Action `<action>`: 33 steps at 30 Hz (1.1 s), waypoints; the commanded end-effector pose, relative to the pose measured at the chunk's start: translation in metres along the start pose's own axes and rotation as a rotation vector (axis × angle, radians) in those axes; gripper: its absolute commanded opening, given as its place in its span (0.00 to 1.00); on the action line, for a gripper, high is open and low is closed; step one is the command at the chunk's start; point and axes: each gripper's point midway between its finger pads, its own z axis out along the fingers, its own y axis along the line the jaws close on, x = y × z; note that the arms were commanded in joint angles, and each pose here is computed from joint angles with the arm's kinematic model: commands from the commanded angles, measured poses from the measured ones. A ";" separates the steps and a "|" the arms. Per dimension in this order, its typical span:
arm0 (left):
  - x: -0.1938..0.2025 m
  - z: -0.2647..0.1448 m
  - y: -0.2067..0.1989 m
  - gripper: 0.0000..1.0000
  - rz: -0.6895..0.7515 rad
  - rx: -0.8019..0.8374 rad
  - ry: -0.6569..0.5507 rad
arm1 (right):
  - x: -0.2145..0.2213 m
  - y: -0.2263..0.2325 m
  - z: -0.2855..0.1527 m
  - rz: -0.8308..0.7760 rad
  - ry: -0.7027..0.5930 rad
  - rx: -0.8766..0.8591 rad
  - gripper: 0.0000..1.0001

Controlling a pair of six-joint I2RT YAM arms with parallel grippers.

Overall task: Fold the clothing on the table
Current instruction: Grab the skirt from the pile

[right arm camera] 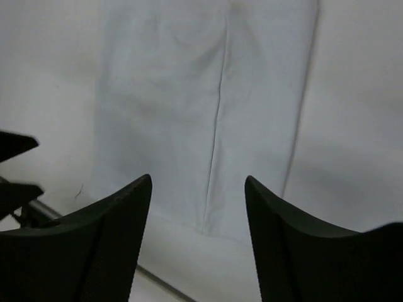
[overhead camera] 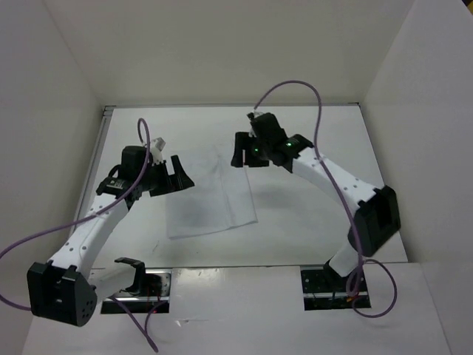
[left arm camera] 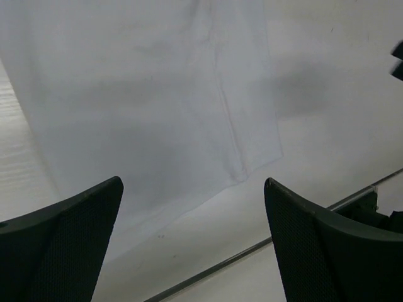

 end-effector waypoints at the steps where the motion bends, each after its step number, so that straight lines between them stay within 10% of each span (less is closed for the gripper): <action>1: -0.035 -0.027 -0.010 0.99 0.056 -0.029 -0.159 | -0.047 0.015 0.027 -0.064 -0.100 0.067 0.63; 12: -0.035 -0.057 -0.003 1.00 0.042 -0.114 -0.248 | -0.115 0.020 0.138 -0.159 -0.098 0.219 0.47; 33: -0.021 -0.080 -0.018 1.00 0.024 -0.016 -0.307 | -0.041 -0.002 0.208 -0.192 0.114 0.316 0.41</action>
